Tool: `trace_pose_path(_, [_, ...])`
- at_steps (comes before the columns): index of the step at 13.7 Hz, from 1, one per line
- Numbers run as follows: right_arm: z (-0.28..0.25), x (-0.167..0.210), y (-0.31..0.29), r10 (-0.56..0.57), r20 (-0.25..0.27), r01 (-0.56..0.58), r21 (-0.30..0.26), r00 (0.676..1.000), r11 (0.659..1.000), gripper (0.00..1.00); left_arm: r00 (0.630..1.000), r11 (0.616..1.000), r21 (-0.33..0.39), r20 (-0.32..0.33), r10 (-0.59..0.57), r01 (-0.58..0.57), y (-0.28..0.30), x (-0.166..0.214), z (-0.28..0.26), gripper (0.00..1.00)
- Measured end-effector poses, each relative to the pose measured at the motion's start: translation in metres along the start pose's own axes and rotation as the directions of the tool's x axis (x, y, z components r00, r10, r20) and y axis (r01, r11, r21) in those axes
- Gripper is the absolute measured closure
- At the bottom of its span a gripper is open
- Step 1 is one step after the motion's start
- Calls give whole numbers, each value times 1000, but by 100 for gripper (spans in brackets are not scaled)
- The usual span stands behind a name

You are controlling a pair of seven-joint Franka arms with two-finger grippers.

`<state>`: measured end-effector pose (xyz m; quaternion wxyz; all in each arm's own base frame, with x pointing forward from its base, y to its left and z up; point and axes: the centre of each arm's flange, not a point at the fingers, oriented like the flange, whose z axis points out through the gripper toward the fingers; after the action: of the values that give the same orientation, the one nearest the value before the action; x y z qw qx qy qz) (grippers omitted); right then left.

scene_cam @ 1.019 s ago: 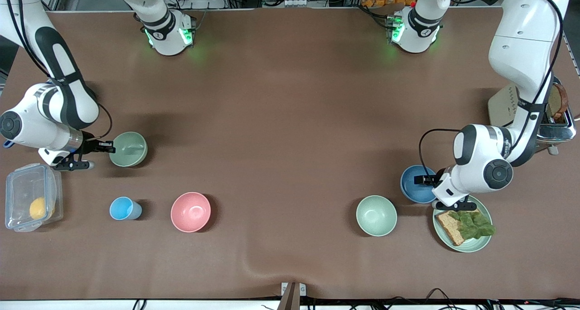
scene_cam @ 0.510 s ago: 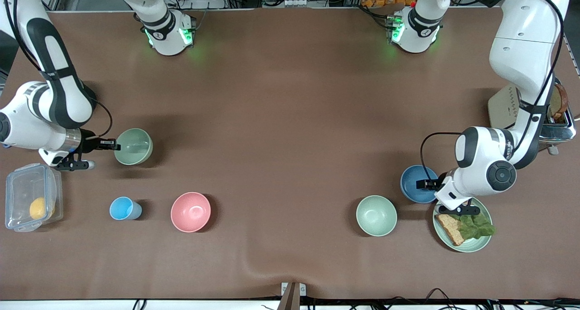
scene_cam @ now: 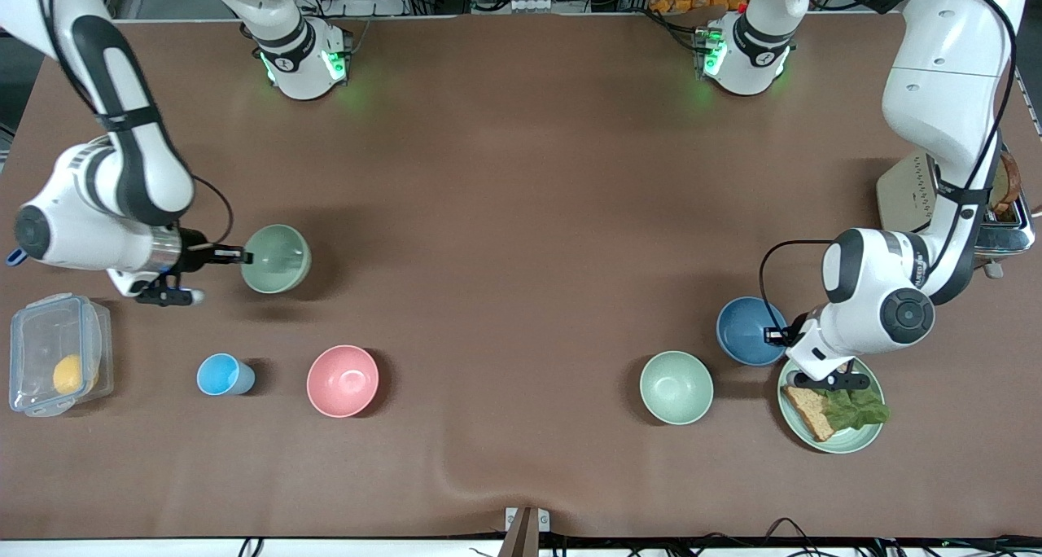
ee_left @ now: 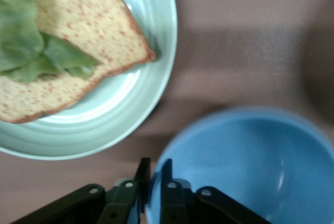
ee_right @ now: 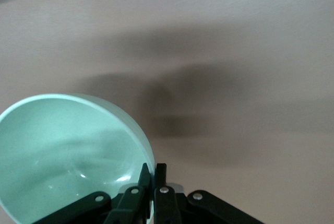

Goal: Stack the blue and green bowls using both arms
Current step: 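Carry the green bowl and the blue bowl toward each other at table center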

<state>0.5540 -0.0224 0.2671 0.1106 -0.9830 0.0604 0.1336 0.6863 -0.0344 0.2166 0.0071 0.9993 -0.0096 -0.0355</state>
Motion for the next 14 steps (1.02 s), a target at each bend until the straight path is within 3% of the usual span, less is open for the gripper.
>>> trace_pose_path(4, [6,-10,-68,85,2,-85,-33,996,996,96,996,999,-4,-76,-45,45,-18,11,-44,95])
trace_pose_path(10, [27,-39,-173,232,4,-231,-44,973,972,96,978,981,-141,-141,-152,133,-14,14,-105,95])
trace_pose_path(14, [54,-77,-270,324,-66,-327,-35,944,944,96,953,949,-187,-118,-279,255,2,13,-113,95])
